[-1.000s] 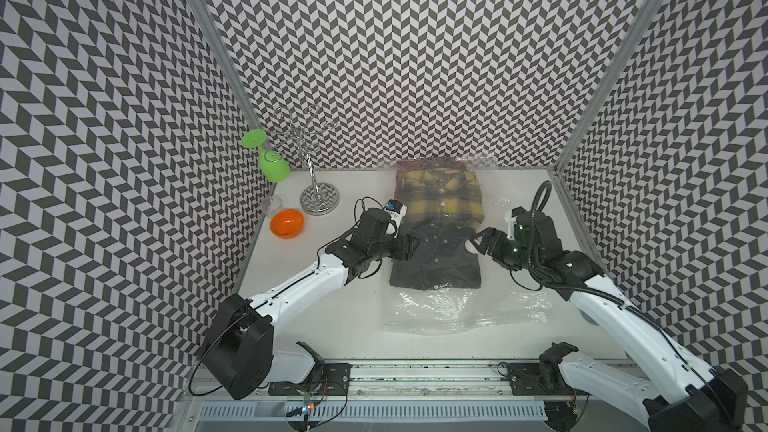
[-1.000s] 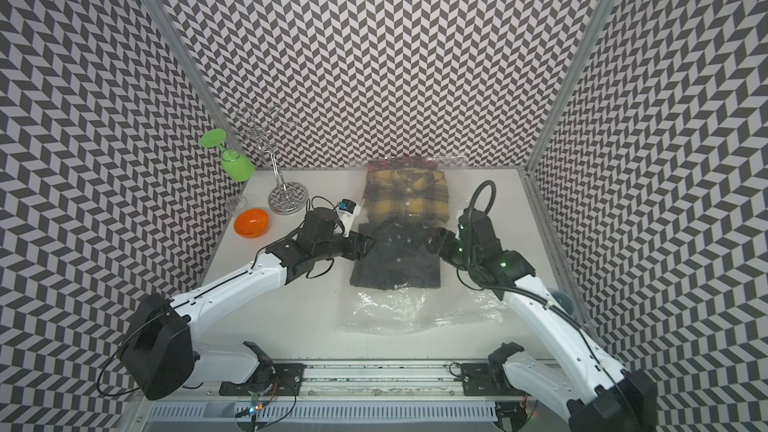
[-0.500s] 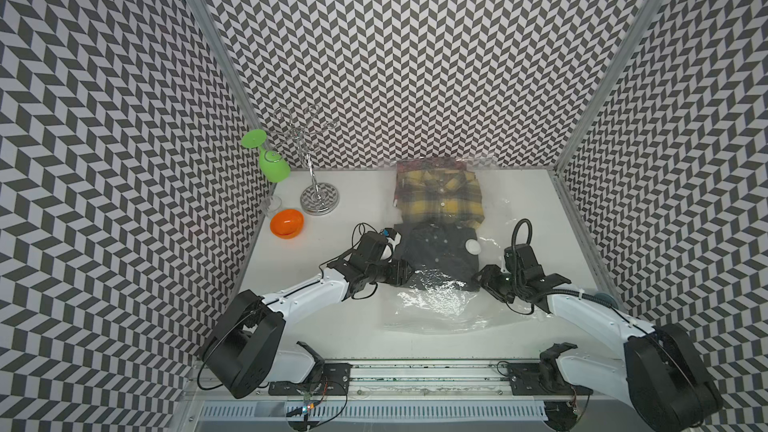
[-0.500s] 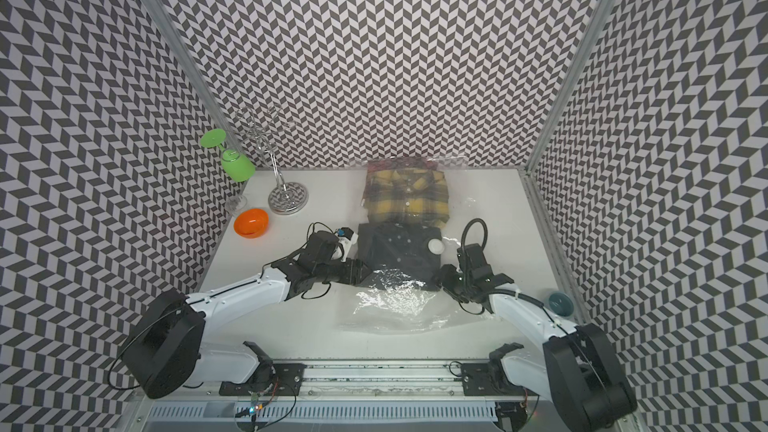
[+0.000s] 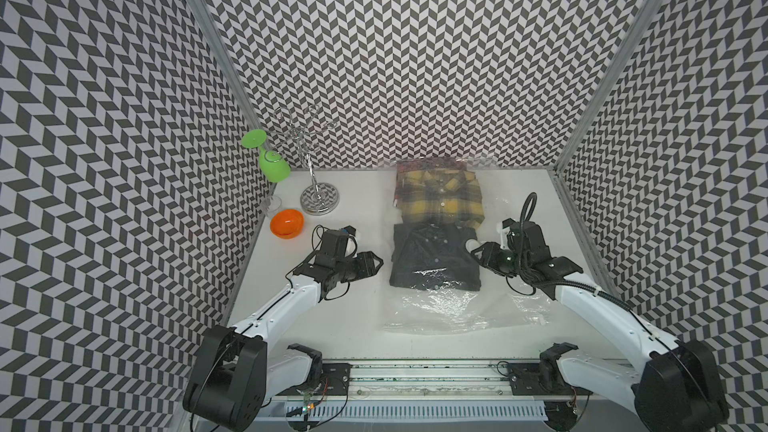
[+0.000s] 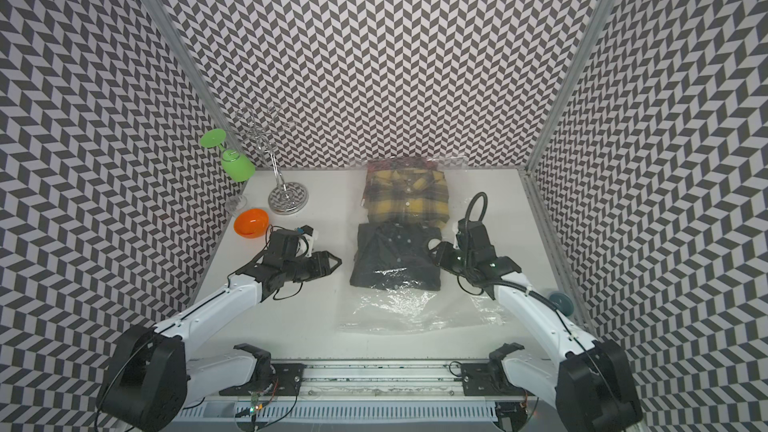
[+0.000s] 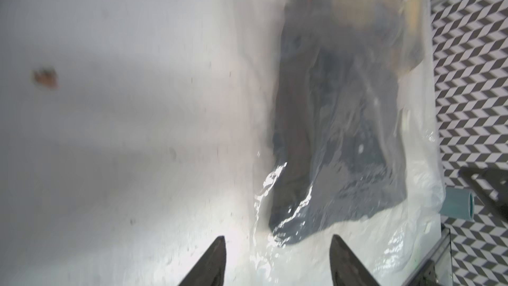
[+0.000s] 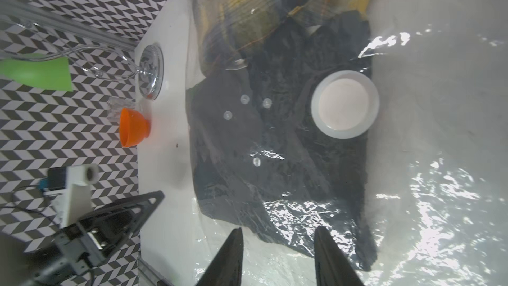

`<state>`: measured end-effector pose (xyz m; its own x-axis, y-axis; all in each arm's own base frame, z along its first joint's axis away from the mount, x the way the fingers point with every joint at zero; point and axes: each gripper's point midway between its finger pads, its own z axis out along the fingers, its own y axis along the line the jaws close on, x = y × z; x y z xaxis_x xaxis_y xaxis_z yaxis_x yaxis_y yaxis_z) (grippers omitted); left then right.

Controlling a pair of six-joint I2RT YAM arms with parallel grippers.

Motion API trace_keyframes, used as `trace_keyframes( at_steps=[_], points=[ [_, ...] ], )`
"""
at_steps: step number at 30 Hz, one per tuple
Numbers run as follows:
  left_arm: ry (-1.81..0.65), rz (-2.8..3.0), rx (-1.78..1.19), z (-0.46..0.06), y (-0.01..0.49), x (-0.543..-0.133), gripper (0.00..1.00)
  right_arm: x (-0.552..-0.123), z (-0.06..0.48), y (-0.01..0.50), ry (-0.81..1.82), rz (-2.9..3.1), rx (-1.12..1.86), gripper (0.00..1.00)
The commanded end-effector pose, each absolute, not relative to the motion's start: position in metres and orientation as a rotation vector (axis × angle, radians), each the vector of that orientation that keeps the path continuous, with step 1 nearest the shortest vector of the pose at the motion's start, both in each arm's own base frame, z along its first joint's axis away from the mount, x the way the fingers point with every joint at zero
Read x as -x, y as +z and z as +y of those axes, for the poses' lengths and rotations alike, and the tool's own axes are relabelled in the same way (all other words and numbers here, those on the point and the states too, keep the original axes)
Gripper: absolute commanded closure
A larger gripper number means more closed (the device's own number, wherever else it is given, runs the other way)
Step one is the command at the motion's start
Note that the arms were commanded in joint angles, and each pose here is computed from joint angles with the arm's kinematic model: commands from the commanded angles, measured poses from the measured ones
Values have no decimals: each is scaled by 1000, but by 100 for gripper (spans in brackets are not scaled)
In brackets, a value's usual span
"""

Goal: Place the folded shirt into the vacuum bag
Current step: Adjust the vacuum bag at the center of the board.

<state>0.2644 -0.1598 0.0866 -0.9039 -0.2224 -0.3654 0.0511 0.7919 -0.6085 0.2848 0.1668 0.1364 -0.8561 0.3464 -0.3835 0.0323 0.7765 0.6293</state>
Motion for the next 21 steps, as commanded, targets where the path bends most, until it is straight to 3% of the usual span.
trace_keyframes(
  at_steps=[1, 9, 16, 19, 21],
  points=[
    [-1029, 2625, 200, -167, 79, -235, 42, -292, 188, 140, 919, 2467, -227, 57],
    [-1135, 2683, 257, -183, 56, -205, 48, -303, 213, 137, 977, 2468, -186, 58],
    [-1210, 2668, 226, -203, 53, -210, 56, -308, 218, 127, 974, 2491, -171, 58],
    [-1221, 2674, 209, -209, 49, -209, 64, -308, 216, 116, 945, 2516, -171, 58],
    [-1231, 2676, 213, -210, 46, -208, 75, -308, 215, 105, 926, 2542, -175, 58]
  ],
)
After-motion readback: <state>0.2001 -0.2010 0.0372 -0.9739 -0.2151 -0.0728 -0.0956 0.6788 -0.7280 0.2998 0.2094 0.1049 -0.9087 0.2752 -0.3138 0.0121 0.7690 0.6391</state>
